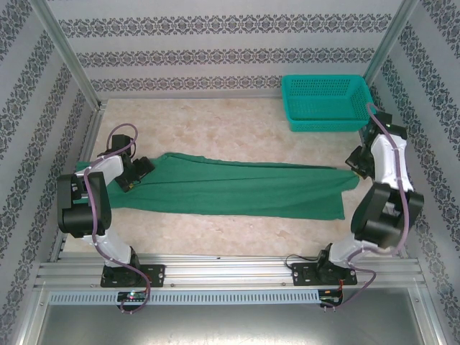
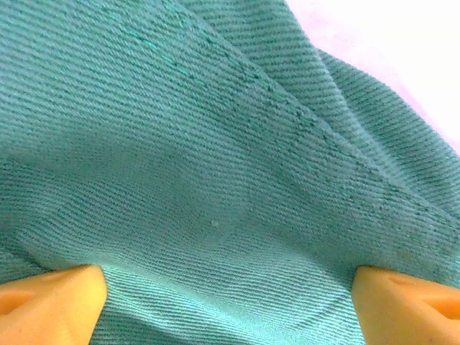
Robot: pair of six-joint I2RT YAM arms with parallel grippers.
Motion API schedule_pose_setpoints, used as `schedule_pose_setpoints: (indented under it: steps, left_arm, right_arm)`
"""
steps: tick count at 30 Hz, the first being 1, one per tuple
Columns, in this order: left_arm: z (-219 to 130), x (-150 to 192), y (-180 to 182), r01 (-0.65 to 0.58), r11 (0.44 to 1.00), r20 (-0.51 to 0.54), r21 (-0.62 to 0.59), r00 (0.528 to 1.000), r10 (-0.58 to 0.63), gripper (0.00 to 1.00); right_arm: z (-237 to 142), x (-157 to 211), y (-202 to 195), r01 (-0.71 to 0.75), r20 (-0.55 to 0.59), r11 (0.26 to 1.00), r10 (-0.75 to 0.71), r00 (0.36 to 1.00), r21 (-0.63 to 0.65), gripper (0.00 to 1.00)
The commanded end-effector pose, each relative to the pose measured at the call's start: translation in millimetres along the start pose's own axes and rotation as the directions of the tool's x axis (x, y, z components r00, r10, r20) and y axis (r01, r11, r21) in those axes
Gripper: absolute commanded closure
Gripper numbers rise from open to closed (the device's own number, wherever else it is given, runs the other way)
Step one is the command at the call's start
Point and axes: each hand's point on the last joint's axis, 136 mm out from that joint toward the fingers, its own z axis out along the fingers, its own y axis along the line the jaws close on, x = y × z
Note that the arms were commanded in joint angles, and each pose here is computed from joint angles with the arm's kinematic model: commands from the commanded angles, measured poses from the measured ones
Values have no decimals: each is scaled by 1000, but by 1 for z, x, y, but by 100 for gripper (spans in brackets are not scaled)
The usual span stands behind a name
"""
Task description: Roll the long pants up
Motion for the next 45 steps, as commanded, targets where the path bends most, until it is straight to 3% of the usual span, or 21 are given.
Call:
schedule_pose_setpoints:
  steps: [1,6,11,16,22,26,32,39,40,41,42,44,45]
  left_arm:
    - [4,5,19,4,998,-6,-62,1000,-4,9]
    - [7,4,21,19,998,-3,-63,1000,-19,9]
    - [15,6,22,57,997,-26,-44,998,-58,9]
    - [14,3,23,60,997,-24,-41,998,-61,9]
    - [20,6,23,63,997,-40,-36,997,-64,9]
    - [23,5,25,64,997,-40,-48,997,-66,9]
    - [21,1,26,59,996,-32,-65,998,-61,9]
    - [20,-2,30,50,995,-26,-88,998,-52,9]
    - [19,-3,31,51,994,-25,-93,998,-53,9]
    - [17,-5,32,55,994,-13,-96,998,-57,9]
    - [15,-6,31,61,994,5,-92,998,-61,9]
    - [11,-9,27,62,996,26,-62,998,-60,8]
    - [9,-9,25,65,996,30,-55,998,-64,8]
  right_arm:
    - [2,-15,-1,-4,48,1000,3,999,25,100]
    - [-37,-8,11,18,110,999,-13,994,-46,100]
    - [-88,28,8,77,183,994,-61,981,-82,100]
    - [-110,72,-18,85,184,993,-69,980,-85,100]
    - [-130,85,-56,48,239,996,-30,971,-73,100]
    - [-115,70,-55,46,201,998,-37,979,-42,100]
    - [-57,11,-30,36,117,998,-41,992,48,100]
    - [-15,-46,2,13,125,995,-25,992,99,100]
    - [-13,-53,4,-1,137,993,-15,990,115,88]
    - [-12,-59,10,3,154,995,-19,988,104,59]
    - [-13,-66,14,7,191,994,-28,981,109,40]
    - [-24,-75,18,19,296,989,-62,953,146,8]
    - [-29,-76,23,36,342,990,-82,936,139,2]
